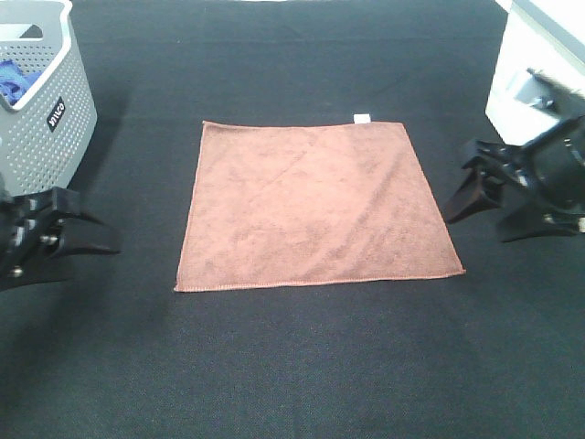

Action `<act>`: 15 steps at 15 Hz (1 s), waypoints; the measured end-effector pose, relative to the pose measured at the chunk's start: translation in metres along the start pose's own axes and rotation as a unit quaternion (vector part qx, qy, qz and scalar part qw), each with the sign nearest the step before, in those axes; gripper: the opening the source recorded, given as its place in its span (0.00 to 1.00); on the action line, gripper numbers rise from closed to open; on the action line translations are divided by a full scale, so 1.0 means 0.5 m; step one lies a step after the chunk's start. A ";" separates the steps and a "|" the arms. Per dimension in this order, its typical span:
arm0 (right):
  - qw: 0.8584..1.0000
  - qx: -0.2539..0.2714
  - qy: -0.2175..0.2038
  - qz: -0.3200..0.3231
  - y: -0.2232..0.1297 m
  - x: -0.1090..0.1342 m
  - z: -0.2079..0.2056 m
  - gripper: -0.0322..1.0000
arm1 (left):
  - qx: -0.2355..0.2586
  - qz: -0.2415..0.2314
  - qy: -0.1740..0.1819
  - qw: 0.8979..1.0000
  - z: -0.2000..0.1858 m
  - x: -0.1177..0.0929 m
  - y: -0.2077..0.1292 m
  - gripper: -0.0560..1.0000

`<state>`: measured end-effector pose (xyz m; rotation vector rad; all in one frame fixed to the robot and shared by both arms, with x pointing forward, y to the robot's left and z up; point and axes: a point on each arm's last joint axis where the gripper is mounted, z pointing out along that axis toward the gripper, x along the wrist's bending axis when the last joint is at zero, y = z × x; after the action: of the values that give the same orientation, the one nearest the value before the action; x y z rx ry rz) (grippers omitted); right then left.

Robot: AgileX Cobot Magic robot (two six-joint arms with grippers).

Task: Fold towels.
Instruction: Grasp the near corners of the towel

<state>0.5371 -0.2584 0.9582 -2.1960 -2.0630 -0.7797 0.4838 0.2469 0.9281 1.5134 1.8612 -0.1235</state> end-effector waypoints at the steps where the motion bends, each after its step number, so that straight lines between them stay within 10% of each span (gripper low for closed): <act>1: 1.000 0.007 0.003 -0.002 0.006 -0.003 0.015 0.67 | 0.003 -0.005 -0.006 1.000 0.014 0.003 0.006 0.70; 15: 0.995 0.090 0.040 0.021 0.081 -0.078 0.177 0.70 | 0.098 -0.011 -0.057 0.993 0.228 0.001 0.052 0.70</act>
<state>0.6049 -0.2680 0.8788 -2.0707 -1.9597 -0.6386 0.5598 0.1990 0.8535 1.5833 1.8174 -0.4050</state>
